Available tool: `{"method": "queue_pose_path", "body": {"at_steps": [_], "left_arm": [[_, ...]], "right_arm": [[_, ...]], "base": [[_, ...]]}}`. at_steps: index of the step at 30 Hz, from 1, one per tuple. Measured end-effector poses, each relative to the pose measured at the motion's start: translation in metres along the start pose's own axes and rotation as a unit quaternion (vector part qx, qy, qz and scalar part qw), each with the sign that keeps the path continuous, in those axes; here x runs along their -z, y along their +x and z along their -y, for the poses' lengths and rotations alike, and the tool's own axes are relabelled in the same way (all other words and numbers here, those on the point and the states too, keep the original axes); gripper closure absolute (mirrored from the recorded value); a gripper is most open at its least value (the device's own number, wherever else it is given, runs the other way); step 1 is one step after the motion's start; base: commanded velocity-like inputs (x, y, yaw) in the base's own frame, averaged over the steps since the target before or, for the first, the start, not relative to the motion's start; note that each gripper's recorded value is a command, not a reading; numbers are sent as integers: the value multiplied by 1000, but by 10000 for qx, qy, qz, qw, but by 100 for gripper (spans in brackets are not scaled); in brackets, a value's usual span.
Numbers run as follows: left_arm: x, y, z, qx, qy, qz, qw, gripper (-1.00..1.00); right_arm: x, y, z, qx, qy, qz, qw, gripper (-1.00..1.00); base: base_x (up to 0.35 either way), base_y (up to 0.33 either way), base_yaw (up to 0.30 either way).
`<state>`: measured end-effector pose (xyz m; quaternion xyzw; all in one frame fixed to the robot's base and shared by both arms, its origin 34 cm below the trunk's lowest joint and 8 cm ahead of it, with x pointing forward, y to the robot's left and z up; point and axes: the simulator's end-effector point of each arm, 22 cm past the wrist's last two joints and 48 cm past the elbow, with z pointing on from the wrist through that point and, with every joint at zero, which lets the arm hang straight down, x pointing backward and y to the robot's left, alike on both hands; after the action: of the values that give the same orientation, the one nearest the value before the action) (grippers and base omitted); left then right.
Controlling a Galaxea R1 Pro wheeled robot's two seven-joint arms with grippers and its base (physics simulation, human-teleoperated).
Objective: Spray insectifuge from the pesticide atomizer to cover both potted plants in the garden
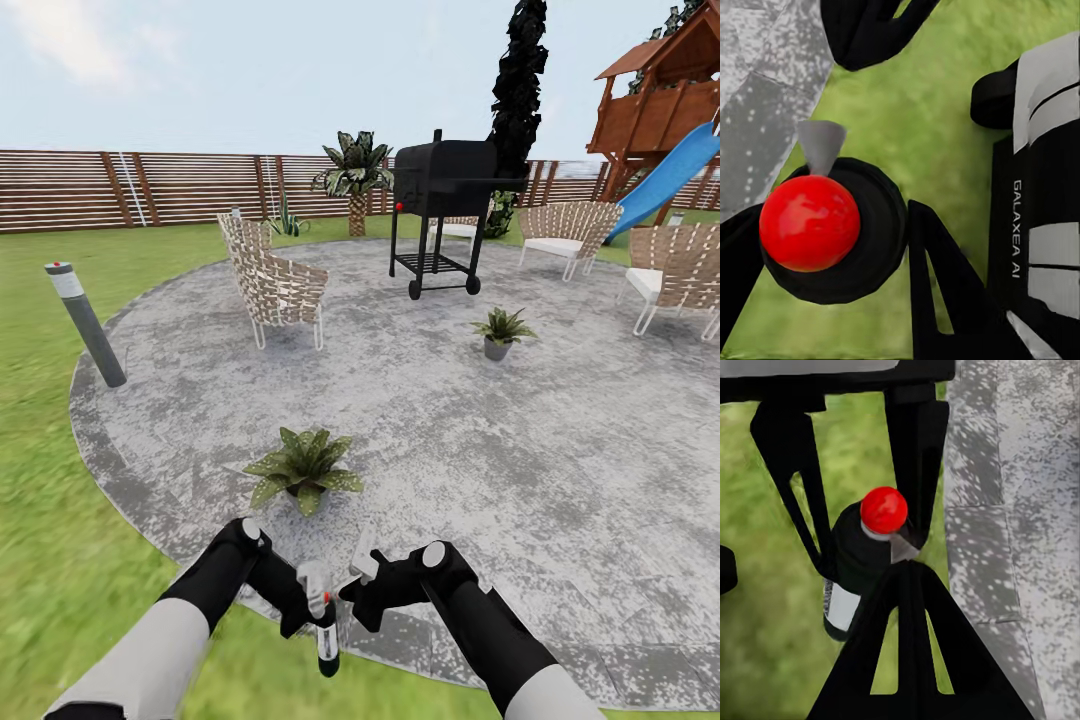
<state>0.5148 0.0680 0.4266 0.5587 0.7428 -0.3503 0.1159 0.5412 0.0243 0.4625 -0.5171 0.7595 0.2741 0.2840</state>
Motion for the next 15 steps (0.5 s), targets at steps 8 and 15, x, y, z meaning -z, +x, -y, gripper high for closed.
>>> {"method": "queue_pose_path", "body": {"at_steps": [8,15], "left_arm": [[49,70,-27,319,-395,-484,9975,100],[80,127,-34,612,-588,-818,9930,100]], "right_arm": [[-1,1,-1,-2,-8,-15,10000,100],[-1,3,0,-12,3,-35,10000,-100]], "base": [[0,0,0],[0,0,0]]}}
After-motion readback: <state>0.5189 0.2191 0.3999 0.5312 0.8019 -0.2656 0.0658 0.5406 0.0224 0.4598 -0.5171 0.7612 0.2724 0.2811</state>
